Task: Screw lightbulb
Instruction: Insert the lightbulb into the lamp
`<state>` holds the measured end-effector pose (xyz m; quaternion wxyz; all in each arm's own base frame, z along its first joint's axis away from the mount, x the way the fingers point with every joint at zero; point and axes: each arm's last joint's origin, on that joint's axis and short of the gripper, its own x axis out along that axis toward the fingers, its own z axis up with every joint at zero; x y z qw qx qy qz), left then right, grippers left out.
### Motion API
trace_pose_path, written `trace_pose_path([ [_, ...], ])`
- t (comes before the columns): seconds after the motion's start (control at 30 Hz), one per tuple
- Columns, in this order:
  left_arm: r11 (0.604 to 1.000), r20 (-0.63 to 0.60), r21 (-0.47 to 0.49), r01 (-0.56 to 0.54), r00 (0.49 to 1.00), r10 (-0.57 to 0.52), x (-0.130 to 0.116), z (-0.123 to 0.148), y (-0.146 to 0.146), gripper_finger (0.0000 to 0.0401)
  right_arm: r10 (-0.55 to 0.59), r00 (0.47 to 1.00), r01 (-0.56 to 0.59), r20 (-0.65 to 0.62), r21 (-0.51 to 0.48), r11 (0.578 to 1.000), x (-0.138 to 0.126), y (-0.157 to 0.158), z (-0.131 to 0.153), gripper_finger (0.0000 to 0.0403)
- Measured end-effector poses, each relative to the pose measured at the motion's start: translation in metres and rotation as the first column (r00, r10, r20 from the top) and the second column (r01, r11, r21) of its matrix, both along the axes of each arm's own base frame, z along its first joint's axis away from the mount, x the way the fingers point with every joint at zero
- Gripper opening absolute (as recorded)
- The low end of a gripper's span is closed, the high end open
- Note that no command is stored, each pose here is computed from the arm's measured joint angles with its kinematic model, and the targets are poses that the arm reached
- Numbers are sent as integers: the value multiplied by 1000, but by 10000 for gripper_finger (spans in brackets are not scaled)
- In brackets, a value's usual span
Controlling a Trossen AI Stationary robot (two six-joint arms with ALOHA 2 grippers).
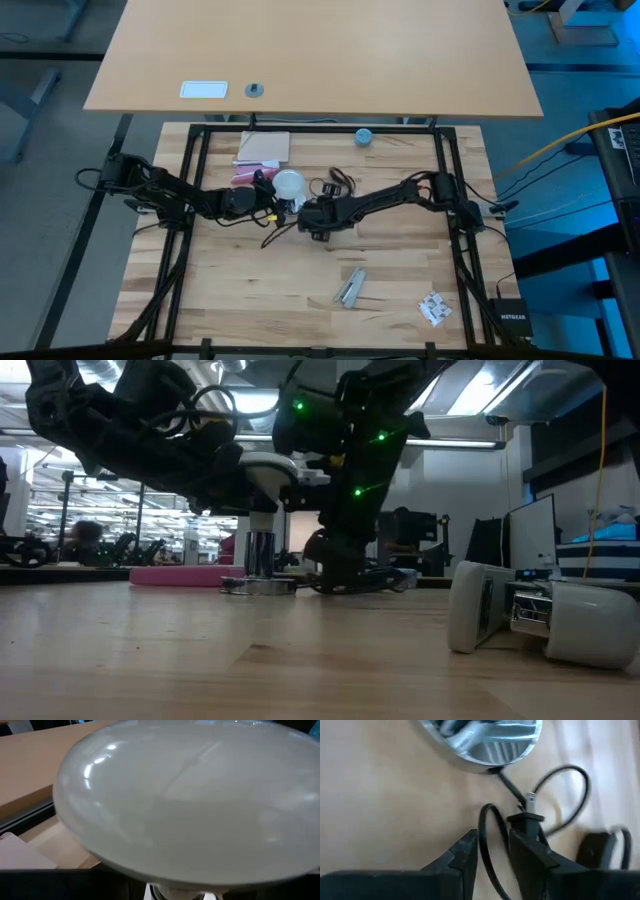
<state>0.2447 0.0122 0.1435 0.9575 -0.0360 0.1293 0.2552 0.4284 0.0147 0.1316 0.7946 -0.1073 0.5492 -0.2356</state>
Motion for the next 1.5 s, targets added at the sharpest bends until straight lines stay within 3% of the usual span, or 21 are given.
trace_pose_path([
  [0.13, 1000, 5, -14, 11, 1000, -11, 0, 0, 0, 175, -32, 999, 32, 9, -36, 999, 1, -15, 1, 115],
  [0.5, 999, 19, -43, 18, 1000, -17, 0, 0, -1, 175, 43, 999, -44, -17, -98, 994, 6, -31, 3, 115],
  [0.67, 999, 18, -43, 20, 1000, -19, 0, 0, -1, 175, 51, 995, -63, -90, -132, 989, -6, -12, 15, 115],
  [1.0, 999, 17, -42, 21, 1000, -20, 0, 0, -1, 175, 107, 994, -107, -7, -167, 980, -25, 34, 62, 115],
  [1.2, 999, 19, -46, 20, 1000, -19, 0, 0, -1, 175, 112, 993, -118, -41, -227, 967, -60, 42, 113, 115],
  [1.37, 999, 20, -48, 19, 1000, -18, 0, 0, -1, 175, 90, 992, -116, -87, -364, 924, -115, 41, 170, 115],
  [1.5, 998, 22, -52, 18, 1000, -17, 0, 0, -1, 175, 118, 985, -156, -125, -362, 919, -160, 37, 206, 115],
])
